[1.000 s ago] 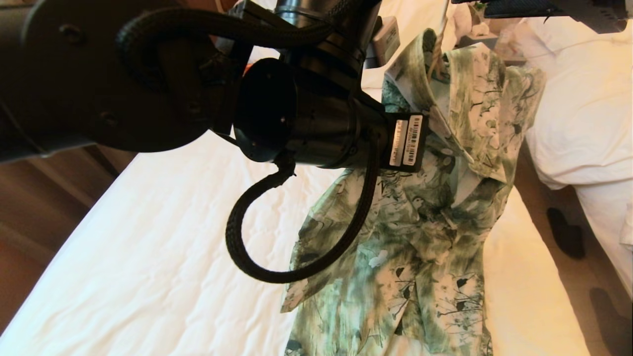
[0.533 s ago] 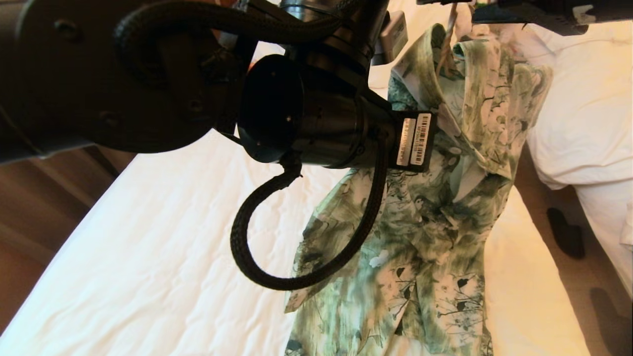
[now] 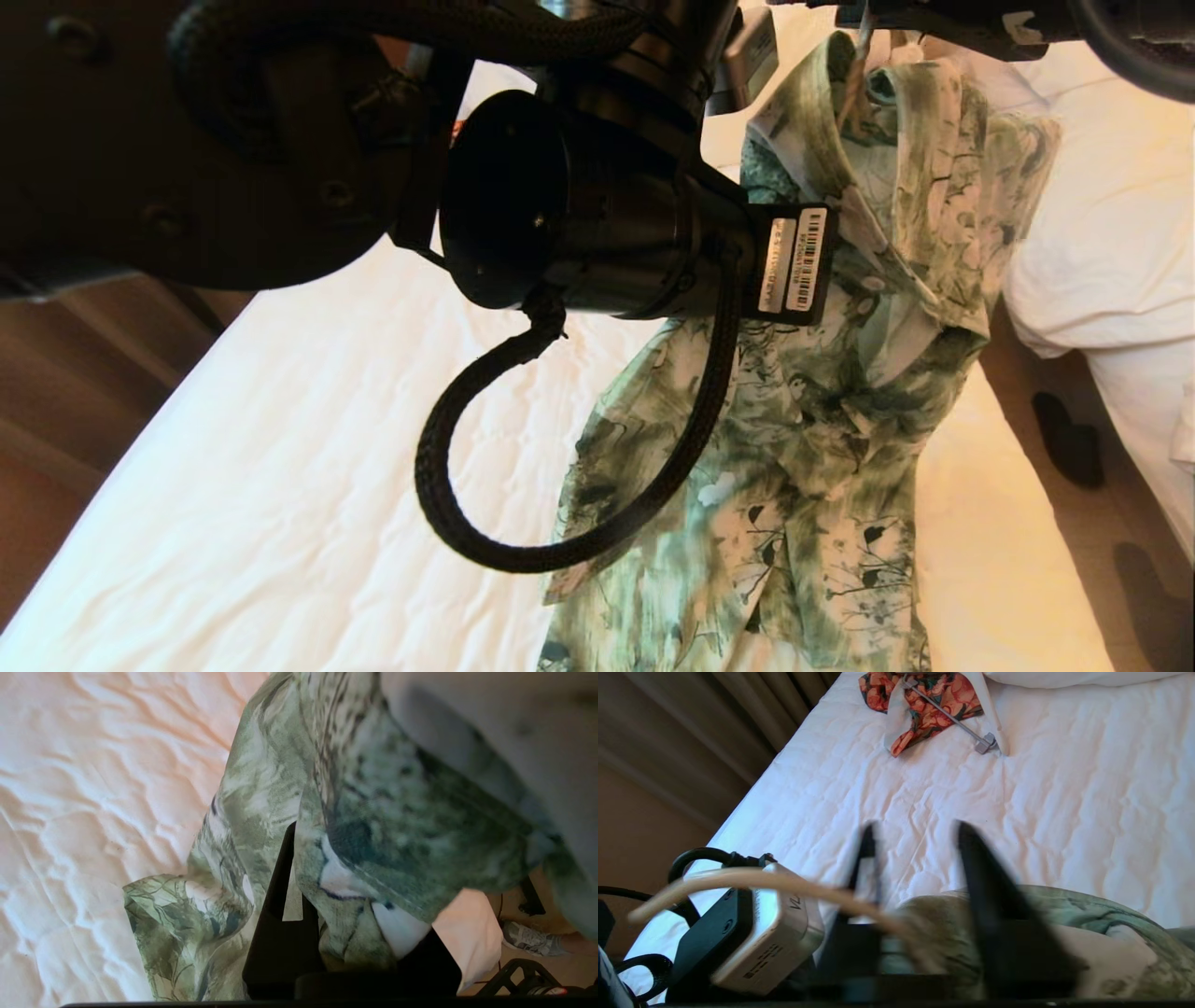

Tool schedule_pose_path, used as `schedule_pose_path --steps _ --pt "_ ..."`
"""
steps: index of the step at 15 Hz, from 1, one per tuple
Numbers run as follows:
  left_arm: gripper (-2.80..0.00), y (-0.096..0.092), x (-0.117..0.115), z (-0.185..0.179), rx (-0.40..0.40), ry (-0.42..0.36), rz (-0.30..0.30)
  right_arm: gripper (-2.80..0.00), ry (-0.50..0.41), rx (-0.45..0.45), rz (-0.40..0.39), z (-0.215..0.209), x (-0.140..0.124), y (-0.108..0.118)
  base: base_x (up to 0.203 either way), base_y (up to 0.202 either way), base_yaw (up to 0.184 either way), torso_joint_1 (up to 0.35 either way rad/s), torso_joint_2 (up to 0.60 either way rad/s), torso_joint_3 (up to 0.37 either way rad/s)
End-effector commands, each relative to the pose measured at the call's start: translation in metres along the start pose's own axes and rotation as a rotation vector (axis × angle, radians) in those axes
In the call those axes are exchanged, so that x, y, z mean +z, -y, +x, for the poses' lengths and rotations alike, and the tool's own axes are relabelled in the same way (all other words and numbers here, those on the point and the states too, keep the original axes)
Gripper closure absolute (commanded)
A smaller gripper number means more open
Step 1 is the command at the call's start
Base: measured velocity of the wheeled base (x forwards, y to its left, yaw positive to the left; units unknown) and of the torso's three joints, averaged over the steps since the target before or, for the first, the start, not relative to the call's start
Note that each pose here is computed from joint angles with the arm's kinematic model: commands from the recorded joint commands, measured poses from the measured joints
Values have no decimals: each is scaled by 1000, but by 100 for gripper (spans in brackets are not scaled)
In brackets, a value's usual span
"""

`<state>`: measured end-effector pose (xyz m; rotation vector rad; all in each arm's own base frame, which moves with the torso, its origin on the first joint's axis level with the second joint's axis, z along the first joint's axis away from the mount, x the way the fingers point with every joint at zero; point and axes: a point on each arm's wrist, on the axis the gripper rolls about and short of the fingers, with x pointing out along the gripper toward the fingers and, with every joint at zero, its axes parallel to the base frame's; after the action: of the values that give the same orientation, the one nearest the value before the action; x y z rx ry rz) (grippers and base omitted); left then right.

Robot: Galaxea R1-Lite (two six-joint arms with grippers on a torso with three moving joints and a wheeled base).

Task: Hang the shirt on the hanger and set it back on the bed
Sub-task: Take the clothes hanger out of the clothes

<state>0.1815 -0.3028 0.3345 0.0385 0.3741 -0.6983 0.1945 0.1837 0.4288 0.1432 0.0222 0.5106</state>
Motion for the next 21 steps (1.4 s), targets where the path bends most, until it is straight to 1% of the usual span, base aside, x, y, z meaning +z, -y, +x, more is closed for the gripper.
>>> schedule_pose_path --steps 1,10,11,18,21 --pt "0 0 0 0 1 -2 -1 0 -4 -3 0 2 -1 0 0 0 0 0 0 0" --pt "0 0 1 -1 6 6 -3 0 10 -4 5 -4 3 1 0 0 0 0 0 0" --pt "-280 0 1 -1 7 6 -3 0 10 -4 5 -5 3 1 0 0 0 0 0 0" --pt "-280 -2 0 -5 16 3 -11 0 23 -36 4 -7 6 5 0 0 0 0 0 0" --pt "-280 -7 2 -10 47 17 -16 0 32 -52 6 -9 8 10 0 0 0 0 0 0"
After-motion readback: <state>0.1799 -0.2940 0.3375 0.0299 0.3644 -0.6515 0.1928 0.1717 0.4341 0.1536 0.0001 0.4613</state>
